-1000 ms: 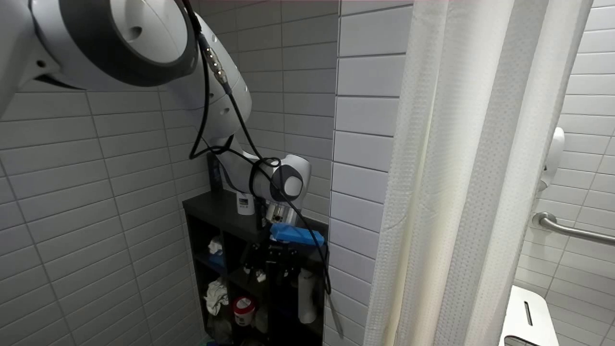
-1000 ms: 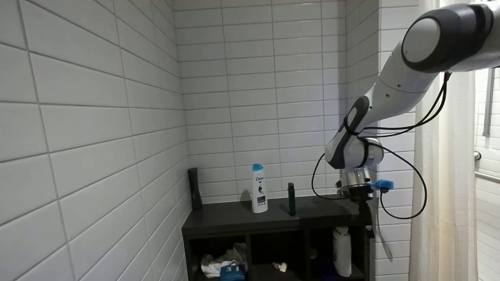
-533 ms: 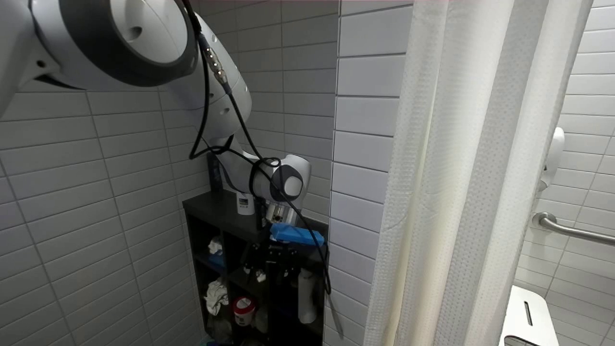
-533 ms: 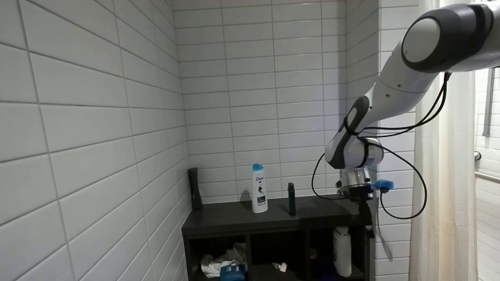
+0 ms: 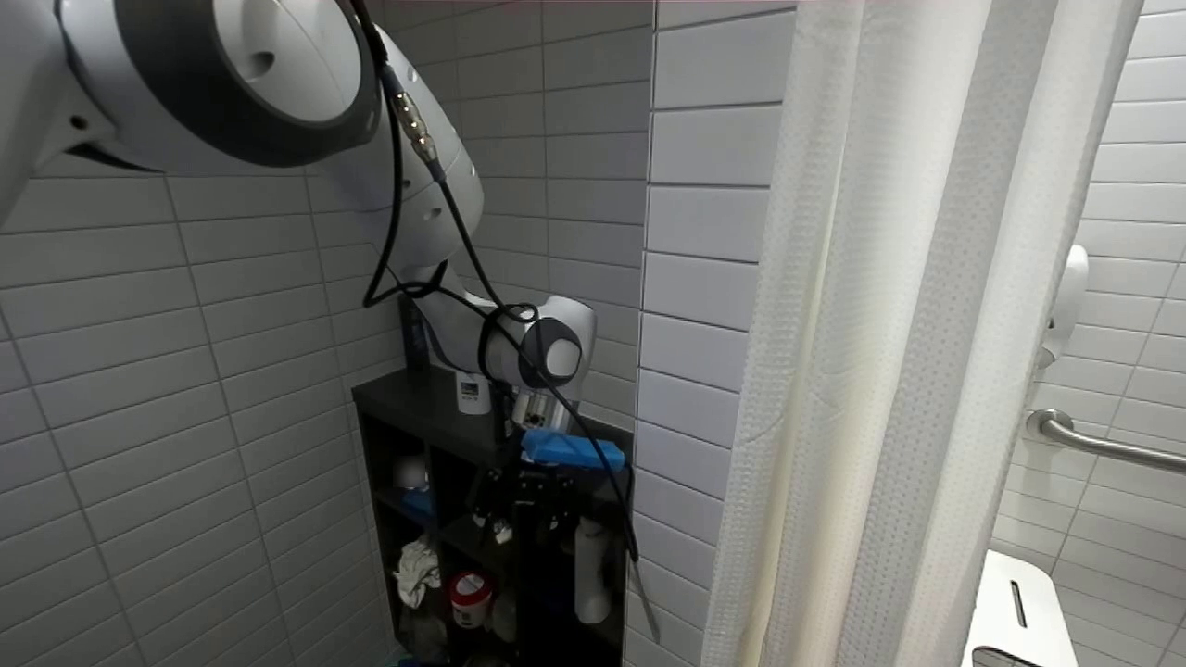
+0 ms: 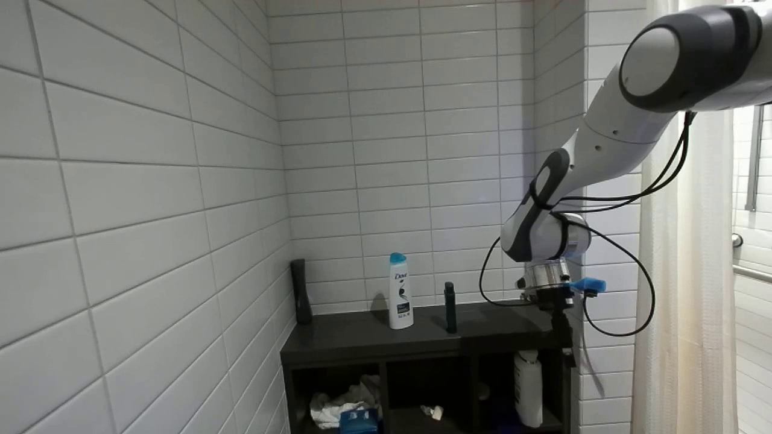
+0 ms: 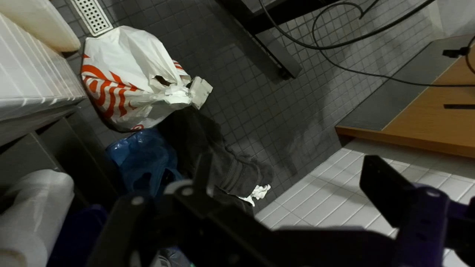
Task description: Pick up the black bottle
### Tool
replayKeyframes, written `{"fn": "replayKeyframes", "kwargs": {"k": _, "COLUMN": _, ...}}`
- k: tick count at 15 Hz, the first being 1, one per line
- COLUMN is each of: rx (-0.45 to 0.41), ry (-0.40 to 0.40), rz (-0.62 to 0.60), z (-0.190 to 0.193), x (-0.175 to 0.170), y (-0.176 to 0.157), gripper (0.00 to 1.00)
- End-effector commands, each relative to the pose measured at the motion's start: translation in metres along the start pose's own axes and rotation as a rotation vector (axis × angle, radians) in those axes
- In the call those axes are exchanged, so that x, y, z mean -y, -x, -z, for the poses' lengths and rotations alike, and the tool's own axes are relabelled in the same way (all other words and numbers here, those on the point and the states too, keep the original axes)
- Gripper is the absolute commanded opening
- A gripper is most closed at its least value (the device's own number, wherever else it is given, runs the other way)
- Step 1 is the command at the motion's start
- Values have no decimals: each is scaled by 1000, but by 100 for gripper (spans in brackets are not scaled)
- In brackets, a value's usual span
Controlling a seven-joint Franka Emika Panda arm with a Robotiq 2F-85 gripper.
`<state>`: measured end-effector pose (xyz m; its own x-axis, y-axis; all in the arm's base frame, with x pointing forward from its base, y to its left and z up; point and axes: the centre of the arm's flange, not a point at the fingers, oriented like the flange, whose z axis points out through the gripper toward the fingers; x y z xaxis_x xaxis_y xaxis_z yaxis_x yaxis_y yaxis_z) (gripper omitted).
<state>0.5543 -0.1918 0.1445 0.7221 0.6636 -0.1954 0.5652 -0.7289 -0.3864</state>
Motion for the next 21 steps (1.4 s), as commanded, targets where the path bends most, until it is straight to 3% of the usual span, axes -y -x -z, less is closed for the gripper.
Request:
{"fn": "replayKeyframes", "kwargs": {"k": 1, "rx": 26, "ry": 141, "rz": 55, "z": 11, "x": 21, "y": -3, "gripper": 100}}
{"fn": "replayKeyframes", "kwargs": {"k": 7, "rx": 61, "ry": 405, "rz": 151, "z": 27, "x": 60, "y": -5, "gripper": 100}}
{"fn": "replayKeyframes", "kwargs": {"k": 14, "rx": 15, "ry": 620, "rz": 137, "z": 38, "x": 102, "y": 18, "gripper": 100}}
{"fn": "replayKeyframes", "kwargs": {"k": 16, "rx": 22, "ry": 649, "rz": 140, "z": 38, "x": 106, "y": 24, "gripper": 100}}
{"fn": "replayKeyframes", "kwargs": {"k": 17, "rx": 24, "ry": 605, "rz": 147, "z": 37, "x": 87, "y": 10, "gripper": 100}}
{"fn": "replayKeyframes", "kwargs": {"k": 21, "rx": 22, "ry": 621, "rz": 145, "z": 38, "x": 94, "y": 19, "gripper": 100}}
